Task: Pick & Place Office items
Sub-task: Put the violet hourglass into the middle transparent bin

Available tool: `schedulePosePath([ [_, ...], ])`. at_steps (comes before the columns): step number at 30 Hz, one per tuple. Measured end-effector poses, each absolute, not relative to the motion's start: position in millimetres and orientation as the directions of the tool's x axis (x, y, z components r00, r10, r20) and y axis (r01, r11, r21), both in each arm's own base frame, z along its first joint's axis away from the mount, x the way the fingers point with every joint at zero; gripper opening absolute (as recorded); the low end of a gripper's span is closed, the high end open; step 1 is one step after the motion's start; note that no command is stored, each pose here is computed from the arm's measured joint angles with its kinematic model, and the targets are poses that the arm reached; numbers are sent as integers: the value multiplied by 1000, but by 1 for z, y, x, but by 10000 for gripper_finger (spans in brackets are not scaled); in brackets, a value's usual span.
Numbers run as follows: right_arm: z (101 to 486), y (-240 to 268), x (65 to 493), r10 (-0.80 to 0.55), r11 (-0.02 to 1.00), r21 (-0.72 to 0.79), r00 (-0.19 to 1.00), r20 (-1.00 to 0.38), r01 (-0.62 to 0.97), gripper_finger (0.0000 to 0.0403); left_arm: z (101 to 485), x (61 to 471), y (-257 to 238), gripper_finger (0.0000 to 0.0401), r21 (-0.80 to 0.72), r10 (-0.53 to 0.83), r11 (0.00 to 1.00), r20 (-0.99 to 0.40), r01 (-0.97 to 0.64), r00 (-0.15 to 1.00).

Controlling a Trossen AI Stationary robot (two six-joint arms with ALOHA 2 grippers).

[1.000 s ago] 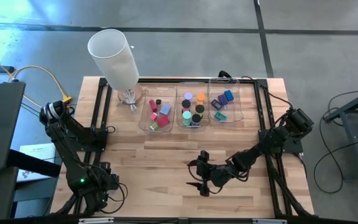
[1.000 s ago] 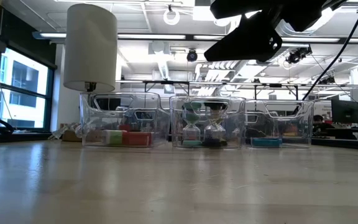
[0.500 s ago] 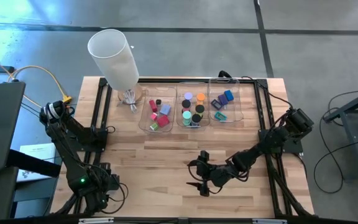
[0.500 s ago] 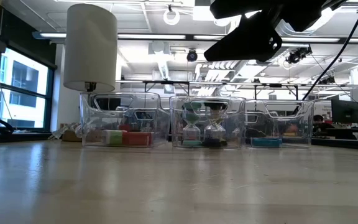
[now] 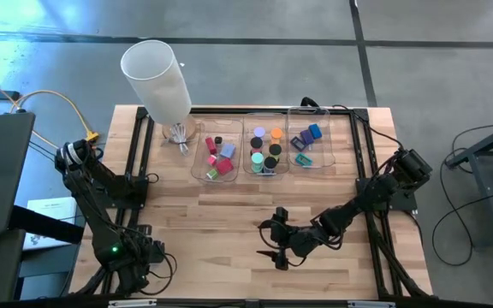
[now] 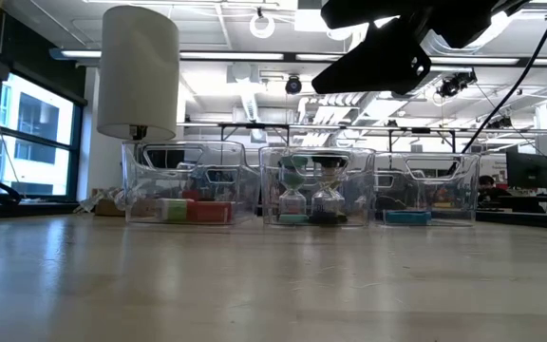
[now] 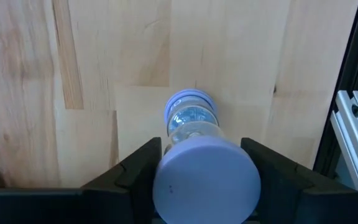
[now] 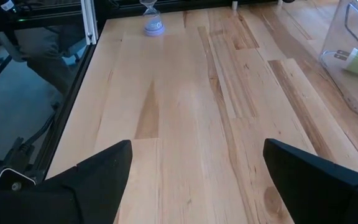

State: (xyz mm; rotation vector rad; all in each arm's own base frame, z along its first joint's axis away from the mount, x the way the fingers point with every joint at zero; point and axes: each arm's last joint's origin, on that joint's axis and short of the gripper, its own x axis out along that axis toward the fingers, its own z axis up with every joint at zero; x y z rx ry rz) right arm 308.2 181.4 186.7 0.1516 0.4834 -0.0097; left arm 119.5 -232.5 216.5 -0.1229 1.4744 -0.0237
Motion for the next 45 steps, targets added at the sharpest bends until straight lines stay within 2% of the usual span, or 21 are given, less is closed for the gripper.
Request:
schedulePosePath([
  [6, 187, 182, 308, 27, 989, 143, 886, -464, 45, 352, 213, 123, -233, 188, -88, -82, 993, -994, -77, 79],
  [10, 187, 182, 308, 27, 989, 144, 887, -462, 45, 352, 220, 129, -230, 195, -145, -136, 980, -988, -134, 73],
  [15, 187, 182, 308, 28, 988, 145, 887, -461, 44, 352, 241, 149, -229, 197, -235, -227, 971, -963, -40, 147],
  [21, 188, 192, 302, 38, 996, 94, 894, -446, 5, 352, 270, 189, -213, 196, -254, -279, 958, -932, 132, 230],
  [26, 189, 208, 289, -25, 1000, -3, 909, -415, 26, 352, 297, 225, -182, 196, -198, -279, 942, -910, 271, 307],
  [31, 190, 220, 271, -160, 984, -137, 912, -379, 116, 352, 322, 251, -140, 196, -97, -227, 932, -908, 350, 353],
  [36, 196, 225, 250, -314, 937, -253, 894, -318, 239, 352, 341, 278, -95, 196, -23, -155, 945, -911, 328, 381],
  [41, 199, 227, 239, -356, 914, -308, 889, -290, 265, 352, 353, 304, -52, 196, 58, -89, 938, -913, 342, 399],
  [45, 197, 224, 237, -382, 895, -354, 876, -295, 271, 352, 357, 321, -18, 196, 85, -41, 944, -929, 319, 368],
])
